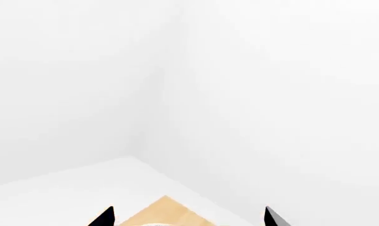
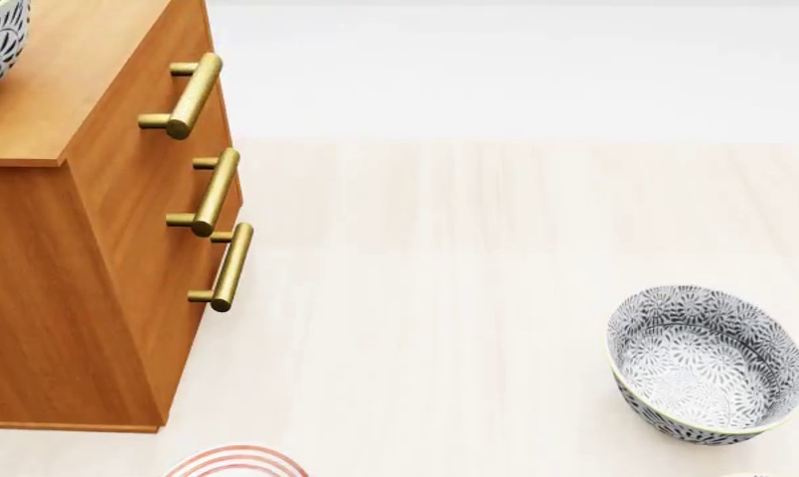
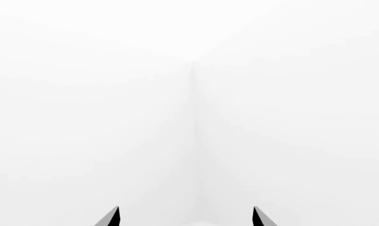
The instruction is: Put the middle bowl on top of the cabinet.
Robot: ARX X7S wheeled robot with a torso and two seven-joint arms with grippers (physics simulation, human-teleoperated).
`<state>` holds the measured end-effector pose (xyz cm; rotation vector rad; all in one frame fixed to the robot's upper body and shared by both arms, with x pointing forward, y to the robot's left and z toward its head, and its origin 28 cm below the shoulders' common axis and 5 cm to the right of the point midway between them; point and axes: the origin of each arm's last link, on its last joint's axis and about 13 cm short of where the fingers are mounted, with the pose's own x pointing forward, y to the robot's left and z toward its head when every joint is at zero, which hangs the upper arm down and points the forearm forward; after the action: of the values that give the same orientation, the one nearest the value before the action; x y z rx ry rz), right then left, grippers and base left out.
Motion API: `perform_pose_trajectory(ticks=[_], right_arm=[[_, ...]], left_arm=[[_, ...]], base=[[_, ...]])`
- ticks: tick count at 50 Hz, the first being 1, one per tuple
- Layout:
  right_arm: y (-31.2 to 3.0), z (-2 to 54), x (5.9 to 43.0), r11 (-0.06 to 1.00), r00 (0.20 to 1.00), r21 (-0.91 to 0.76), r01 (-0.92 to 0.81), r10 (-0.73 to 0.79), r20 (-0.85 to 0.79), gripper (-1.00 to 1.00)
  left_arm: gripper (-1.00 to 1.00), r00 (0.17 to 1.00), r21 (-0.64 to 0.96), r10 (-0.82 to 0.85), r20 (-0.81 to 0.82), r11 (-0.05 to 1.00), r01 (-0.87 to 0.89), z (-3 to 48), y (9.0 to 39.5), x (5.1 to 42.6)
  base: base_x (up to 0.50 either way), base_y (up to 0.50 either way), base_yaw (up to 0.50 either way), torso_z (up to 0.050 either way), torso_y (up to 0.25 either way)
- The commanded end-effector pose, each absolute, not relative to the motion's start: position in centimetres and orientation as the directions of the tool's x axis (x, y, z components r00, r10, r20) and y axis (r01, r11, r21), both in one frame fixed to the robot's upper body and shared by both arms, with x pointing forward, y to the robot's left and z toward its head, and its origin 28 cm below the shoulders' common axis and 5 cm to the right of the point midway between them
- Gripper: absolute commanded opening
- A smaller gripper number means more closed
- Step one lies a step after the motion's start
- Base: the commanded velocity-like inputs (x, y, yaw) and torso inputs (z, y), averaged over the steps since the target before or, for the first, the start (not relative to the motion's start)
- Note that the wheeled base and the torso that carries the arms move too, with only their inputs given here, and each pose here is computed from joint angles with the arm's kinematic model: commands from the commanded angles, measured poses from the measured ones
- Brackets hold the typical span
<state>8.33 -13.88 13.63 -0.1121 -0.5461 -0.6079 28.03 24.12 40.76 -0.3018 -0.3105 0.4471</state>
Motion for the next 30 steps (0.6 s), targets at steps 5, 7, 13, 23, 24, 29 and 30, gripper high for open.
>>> perform_pose_trajectory(ticks=[5,7,13,23,24,29,30], right_arm=[[-13.9,13.7,8.3,0.821,0.683,0.057,0.569,-0.509,0.524,1.00],[-13.9,13.7,8.2,0.820,0.682,0.058,0.569,-0.510,0.524,1.00],[-13.8,13.6,8.3,0.824,0.686,0.054,0.564,-0.505,0.524,1.00],[-14.0,13.6,8.2,0.823,0.686,0.053,0.565,-0.504,0.525,1.00],[-14.0,13.6,8.2,0.823,0.685,0.053,0.565,-0.504,0.525,1.00],[-14.0,13.6,8.2,0.823,0.686,0.051,0.565,-0.504,0.525,1.00],[-14.0,13.6,8.2,0.823,0.686,0.051,0.565,-0.504,0.525,1.00]], left_arm=[[1.00,0.855,-0.170,0.266,0.445,0.963,-0.212,39.0,22.5,26.8],[1.00,0.865,-0.161,0.256,0.431,0.965,-0.206,38.7,22.4,26.8],[1.00,0.843,-0.141,0.169,0.511,0.984,-0.112,38.0,22.0,26.0],[1.00,0.807,-0.092,0.116,0.580,0.993,-0.077,36.0,21.5,25.2],[1.00,0.808,-0.093,0.111,0.578,0.993,-0.070,35.9,21.5,25.1],[1.00,0.791,-0.082,0.098,0.603,0.995,-0.061,34.9,21.4,24.1],[1.00,0.789,-0.081,0.096,0.606,0.995,-0.059,34.7,21.4,23.9]], base=[[0.00,0.00,0.00,0.000,0.000],[0.00,0.00,0.00,0.000,0.000],[0.00,0.00,0.00,0.000,0.000],[0.00,0.00,0.00,0.000,0.000],[0.00,0.00,0.00,0.000,0.000],[0.00,0.00,0.00,0.000,0.000],[0.00,0.00,0.00,0.000,0.000]])
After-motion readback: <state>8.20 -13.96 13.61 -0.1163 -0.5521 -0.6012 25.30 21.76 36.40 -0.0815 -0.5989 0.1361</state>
